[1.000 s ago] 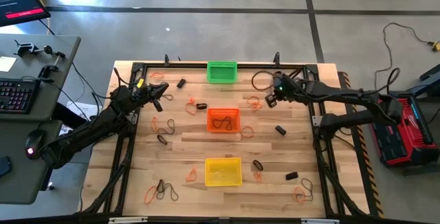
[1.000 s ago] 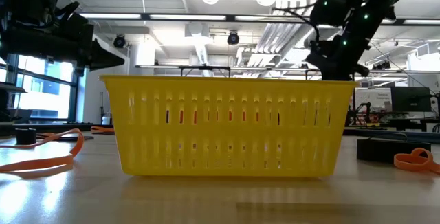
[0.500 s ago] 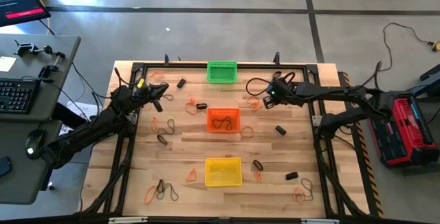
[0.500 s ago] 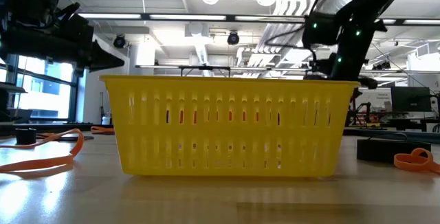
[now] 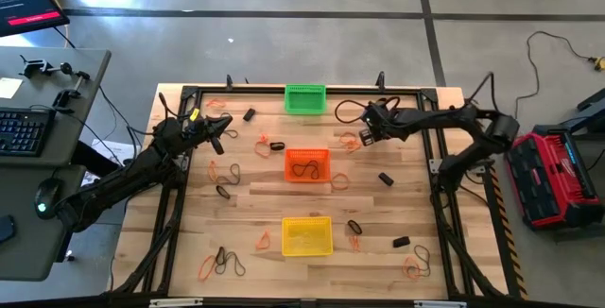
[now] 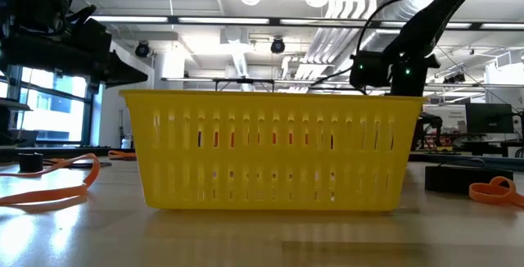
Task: Sort rubber bands into baskets
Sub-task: Put the orange rubber band into the yellow bin
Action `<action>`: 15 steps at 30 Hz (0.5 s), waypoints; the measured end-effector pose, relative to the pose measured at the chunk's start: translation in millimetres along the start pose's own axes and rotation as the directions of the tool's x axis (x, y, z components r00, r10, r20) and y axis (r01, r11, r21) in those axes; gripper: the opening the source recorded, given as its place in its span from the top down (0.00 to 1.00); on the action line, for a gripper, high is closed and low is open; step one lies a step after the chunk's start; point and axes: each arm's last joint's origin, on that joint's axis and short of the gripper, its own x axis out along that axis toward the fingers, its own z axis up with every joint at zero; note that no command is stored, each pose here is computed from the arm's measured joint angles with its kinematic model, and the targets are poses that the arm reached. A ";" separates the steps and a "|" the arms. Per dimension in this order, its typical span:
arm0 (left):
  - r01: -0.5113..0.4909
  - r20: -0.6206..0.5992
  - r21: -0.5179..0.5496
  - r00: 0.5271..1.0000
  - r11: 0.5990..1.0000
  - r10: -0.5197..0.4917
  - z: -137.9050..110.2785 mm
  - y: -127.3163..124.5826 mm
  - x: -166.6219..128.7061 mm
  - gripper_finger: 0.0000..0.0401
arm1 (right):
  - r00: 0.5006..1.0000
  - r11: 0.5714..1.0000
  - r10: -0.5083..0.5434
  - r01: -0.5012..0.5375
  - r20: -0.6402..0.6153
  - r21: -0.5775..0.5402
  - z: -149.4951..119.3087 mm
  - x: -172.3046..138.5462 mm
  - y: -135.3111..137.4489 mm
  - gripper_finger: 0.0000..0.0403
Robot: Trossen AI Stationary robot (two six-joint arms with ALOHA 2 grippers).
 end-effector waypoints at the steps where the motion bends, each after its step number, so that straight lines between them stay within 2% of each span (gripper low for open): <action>1: 0.000 0.000 0.000 1.000 1.000 0.000 0.0 0.0 0.0 1.00 | 1.000 1.000 -0.002 0.002 -0.004 -0.003 0.0 1.3 0.0 0.74; 9: 0.000 0.000 0.000 1.000 1.000 0.000 0.0 0.0 0.0 1.00 | 0.999 0.998 0.035 -0.036 -0.023 -0.046 0.1 0.2 0.4 0.98; 15: 0.000 0.001 0.000 1.000 1.000 0.000 0.1 0.0 0.0 1.00 | 0.996 0.993 0.091 -0.092 -0.014 -0.075 -0.6 -12.8 -0.4 0.99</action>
